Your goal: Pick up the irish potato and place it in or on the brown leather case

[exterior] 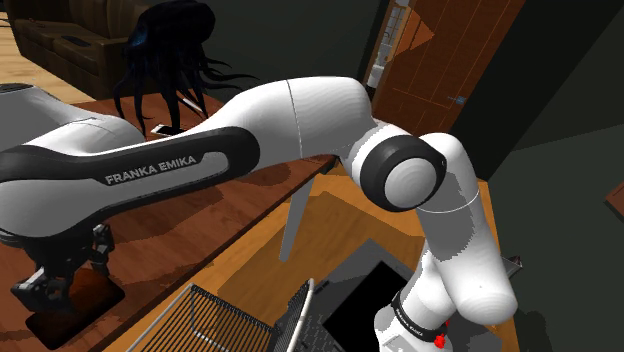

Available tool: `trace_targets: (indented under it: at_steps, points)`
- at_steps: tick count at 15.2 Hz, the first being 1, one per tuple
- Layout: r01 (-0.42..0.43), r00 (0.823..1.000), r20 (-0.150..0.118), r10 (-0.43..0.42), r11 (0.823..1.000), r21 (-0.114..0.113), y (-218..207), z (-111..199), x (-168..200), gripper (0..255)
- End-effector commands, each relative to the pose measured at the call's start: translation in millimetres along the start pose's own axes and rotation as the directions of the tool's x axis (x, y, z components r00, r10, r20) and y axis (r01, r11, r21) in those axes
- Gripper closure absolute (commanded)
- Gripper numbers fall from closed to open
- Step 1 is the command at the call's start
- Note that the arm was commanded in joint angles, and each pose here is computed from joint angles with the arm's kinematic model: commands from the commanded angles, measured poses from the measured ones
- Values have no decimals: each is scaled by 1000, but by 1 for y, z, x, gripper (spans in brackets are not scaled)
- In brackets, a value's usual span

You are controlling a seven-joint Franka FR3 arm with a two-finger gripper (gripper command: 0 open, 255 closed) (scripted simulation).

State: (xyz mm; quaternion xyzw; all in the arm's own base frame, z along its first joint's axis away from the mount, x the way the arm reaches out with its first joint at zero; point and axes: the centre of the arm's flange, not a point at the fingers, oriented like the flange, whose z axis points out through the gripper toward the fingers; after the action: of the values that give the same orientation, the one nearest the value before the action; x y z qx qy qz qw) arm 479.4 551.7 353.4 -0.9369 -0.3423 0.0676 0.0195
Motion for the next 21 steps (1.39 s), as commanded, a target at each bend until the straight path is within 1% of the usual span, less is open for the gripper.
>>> trace_targets:
  at_steps: [1,7,8,13,17,21]
  points:
    - [0,1000,-1,0,1000,0,0,3,0,255]
    - [0,1000,-1,0,1000,0,0,3,0,255]
    - [0,1000,-1,0,1000,0,0,3,0,0]
    - [0,1000,-1,0,1000,0,0,3,0,0]
    - [0,1000,-1,0,1000,0,0,-47,0,0]
    - [0,1000,-1,0,1000,0,0,-47,0,0]
